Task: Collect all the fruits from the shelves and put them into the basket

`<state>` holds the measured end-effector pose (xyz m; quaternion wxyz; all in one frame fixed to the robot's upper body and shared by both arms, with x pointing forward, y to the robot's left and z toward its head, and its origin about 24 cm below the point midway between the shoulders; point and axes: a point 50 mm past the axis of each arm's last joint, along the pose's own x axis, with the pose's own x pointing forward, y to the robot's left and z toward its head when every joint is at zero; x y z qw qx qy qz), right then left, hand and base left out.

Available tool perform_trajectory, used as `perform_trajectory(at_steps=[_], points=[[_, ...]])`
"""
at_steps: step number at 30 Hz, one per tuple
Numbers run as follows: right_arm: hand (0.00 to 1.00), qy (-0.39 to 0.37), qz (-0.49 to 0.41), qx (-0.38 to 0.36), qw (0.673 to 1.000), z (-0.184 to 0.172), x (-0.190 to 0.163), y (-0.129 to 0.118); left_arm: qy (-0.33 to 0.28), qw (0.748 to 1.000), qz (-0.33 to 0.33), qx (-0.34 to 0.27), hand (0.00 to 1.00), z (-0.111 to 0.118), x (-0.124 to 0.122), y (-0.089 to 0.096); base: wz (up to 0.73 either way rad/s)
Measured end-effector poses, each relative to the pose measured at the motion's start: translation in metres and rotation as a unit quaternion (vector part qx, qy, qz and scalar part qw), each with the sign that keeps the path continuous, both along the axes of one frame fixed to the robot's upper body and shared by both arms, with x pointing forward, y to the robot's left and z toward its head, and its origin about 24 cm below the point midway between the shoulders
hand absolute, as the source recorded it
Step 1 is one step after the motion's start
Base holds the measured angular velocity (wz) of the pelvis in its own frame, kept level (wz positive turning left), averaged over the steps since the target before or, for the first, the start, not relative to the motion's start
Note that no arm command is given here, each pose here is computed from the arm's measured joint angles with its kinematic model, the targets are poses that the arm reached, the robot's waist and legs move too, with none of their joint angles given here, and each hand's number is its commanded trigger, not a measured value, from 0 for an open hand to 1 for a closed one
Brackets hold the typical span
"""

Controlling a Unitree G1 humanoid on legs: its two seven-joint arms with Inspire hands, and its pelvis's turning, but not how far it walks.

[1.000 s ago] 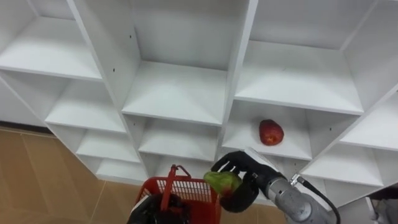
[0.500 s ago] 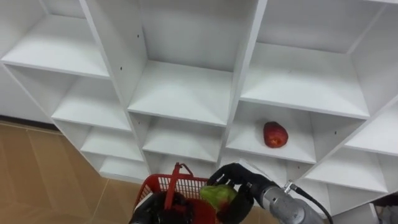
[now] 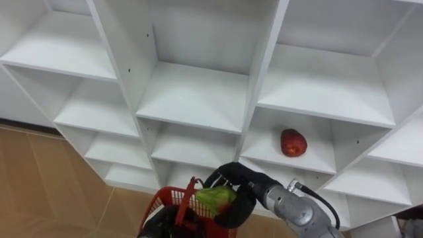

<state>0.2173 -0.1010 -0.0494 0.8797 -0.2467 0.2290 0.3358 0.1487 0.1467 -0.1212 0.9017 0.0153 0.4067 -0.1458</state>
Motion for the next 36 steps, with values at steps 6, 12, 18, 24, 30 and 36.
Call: perform_trajectory(at_steps=[6,12,18,24,30,36], points=[[1.0,0.01,0.003,0.016,1.0,-0.001,-0.002,0.004,0.0,1.0,-0.007,0.009,1.0,0.0,-0.001,-0.002,0.0],[1.0,0.038,-0.001,0.029,0.999,-0.008,-0.005,0.004,-0.015,0.999,-0.036,0.026,1.0,0.003,0.002,-0.009,0.02],[1.0,0.059,-0.016,0.047,0.997,-0.013,-0.006,0.002,-0.019,0.999,-0.035,0.024,1.0,0.004,0.004,-0.013,0.0],[1.0,0.089,-0.04,0.082,0.992,-0.017,-0.008,0.001,0.001,0.999,-0.032,0.031,1.0,0.002,0.001,-0.01,0.01],[1.0,0.162,-0.089,0.13,0.974,-0.037,-0.021,-0.004,0.008,0.999,-0.032,0.032,1.0,0.0,-0.001,-0.009,0.09],[1.0,0.169,-0.099,0.136,0.971,-0.039,-0.022,-0.007,0.01,0.999,-0.033,0.031,1.0,0.0,-0.001,-0.009,0.08]])
